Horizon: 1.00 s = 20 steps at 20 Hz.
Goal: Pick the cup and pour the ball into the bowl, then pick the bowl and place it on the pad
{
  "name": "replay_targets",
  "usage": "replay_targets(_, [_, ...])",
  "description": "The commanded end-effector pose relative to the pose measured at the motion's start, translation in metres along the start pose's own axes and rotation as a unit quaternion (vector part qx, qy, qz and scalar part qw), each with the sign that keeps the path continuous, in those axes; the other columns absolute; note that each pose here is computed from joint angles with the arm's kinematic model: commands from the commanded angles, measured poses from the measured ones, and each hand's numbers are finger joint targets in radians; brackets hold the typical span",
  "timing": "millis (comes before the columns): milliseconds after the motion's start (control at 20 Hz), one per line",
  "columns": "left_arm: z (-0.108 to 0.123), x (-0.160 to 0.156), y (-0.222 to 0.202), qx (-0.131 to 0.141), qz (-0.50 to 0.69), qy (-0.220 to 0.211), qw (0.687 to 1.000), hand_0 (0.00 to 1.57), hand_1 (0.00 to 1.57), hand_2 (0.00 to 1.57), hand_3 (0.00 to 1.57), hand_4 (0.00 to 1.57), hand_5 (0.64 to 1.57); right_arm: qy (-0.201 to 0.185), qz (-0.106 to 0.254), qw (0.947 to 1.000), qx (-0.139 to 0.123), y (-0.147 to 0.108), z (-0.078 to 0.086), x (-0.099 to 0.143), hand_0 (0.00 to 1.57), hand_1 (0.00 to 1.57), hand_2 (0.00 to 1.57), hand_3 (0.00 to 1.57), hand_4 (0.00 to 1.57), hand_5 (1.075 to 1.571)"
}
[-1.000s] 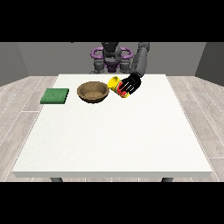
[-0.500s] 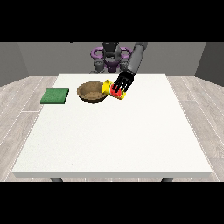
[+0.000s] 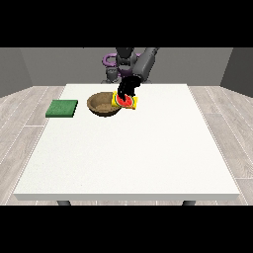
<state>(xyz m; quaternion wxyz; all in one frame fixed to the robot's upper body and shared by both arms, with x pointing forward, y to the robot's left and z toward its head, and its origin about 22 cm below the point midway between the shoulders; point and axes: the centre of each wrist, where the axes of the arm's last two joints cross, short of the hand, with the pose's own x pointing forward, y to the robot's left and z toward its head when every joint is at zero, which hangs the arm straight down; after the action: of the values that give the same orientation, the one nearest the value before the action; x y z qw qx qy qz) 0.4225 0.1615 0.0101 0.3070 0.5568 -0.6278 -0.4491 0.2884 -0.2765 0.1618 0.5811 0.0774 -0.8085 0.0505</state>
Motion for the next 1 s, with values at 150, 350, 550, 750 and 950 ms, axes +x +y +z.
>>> replay_targets(150, [-0.003, 0.033, -0.003, -0.043, -0.197, -0.123, 0.972, 1.49, 1.49, 1.57, 1.57, 0.94, 1.518, 0.057, -0.011, 0.9978, -0.03, -0.006, 0.001, -0.027, 0.0, 0.0, 0.0, 0.0, 0.38, 1.565])
replay_targets(350, [-0.011, 0.071, 0.006, -0.066, -0.252, -0.162, 0.952, 1.5, 1.5, 1.57, 1.57, 1.06, 1.498, 0.083, -0.013, 0.9955, -0.044, -0.028, 0.012, -0.045, 0.0, 0.0, 0.0, 0.0, 0.38, 1.566])
replay_targets(550, [0.01, 0.092, 0.002, -0.073, -0.264, -0.164, 0.948, 1.5, 1.5, 1.57, 1.57, 1.05, 1.513, 0.089, -0.01, 0.9958, -0.02, 0.0, 0.007, -0.058, 0.0, 0.0, 0.0, 0.0, 0.39, 1.566])
replay_targets(750, [-0.013, 0.083, 0.019, -0.046, -0.215, -0.156, 0.963, 1.5, 1.5, 1.57, 1.57, 1.07, 1.505, 0.067, -0.006, 0.9965, -0.049, -0.036, 0.015, -0.046, 0.0, 0.0, 0.0, 0.0, 0.38, 1.564])
replay_targets(950, [-0.011, 0.052, 0.018, -0.026, -0.012, -0.023, 0.999, 0.94, 0.94, 1.37, 1.3, 1.09, 1.448, 0.072, 0.003, 0.9951, -0.068, -0.026, 0.023, -0.053, 0.0, 0.0, 0.0, 0.0, 0.36, 1.564])
